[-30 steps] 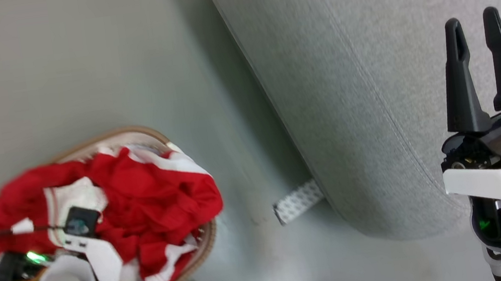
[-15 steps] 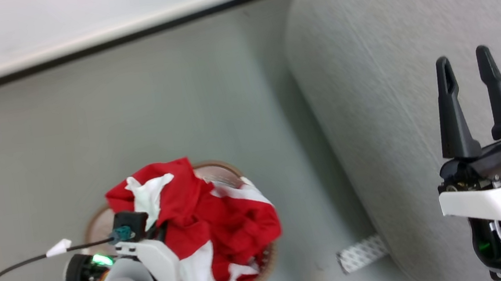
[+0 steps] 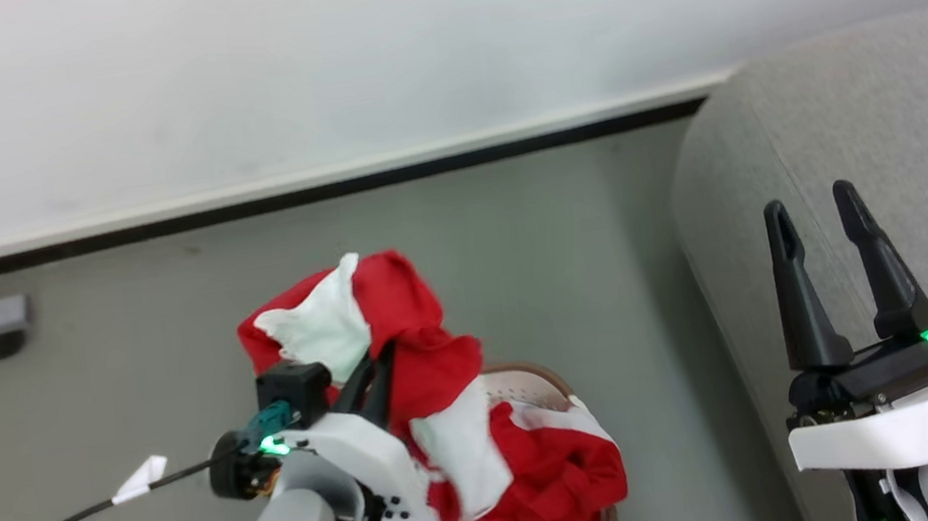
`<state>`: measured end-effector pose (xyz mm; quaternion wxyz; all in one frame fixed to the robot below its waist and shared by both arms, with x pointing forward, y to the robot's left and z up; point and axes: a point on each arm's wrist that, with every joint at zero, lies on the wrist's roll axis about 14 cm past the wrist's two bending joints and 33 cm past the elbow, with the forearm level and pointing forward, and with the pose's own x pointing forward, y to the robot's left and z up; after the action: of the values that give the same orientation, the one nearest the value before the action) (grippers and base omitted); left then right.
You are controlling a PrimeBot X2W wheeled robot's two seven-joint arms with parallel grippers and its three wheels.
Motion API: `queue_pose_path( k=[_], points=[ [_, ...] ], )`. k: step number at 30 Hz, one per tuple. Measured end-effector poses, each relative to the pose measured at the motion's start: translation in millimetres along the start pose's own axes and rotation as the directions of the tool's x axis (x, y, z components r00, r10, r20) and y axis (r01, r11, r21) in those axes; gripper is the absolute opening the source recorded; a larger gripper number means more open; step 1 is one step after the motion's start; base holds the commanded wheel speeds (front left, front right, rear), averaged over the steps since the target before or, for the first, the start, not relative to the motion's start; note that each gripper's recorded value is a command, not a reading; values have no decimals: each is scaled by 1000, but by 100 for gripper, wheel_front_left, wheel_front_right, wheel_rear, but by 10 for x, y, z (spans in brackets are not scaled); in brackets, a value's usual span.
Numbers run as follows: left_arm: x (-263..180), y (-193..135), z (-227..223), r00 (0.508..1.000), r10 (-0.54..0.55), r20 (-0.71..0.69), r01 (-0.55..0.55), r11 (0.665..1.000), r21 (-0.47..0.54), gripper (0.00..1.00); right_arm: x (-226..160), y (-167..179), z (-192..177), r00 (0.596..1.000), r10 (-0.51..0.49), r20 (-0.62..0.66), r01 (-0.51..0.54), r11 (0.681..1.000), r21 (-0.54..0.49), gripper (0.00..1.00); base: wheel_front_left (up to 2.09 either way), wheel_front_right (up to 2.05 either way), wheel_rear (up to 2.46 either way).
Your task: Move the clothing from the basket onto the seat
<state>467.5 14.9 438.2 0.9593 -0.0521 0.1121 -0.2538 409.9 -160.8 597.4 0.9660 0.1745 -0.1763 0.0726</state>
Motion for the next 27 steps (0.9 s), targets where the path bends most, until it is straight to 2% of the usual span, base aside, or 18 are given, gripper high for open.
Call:
queue_pose_path(
  k=[6,13,22,27],
  points=[
    [-213,-118,581,984,-27,178,24,1000,21,0,-29,287,-3,997,71,-2,-70,997,42,100,0,0,0],
    [-422,-179,1149,940,-50,338,35,998,49,0,-89,465,-20,994,112,-10,-112,991,68,100,0,0,0],
    [-648,-321,1723,886,-77,458,42,995,85,0,-190,628,1,989,151,-13,-149,985,85,100,0,0,0],
    [-706,-321,1756,884,-65,464,33,996,77,0,-206,673,-18,986,163,-20,-161,983,89,100,0,0,0]
  ],
)
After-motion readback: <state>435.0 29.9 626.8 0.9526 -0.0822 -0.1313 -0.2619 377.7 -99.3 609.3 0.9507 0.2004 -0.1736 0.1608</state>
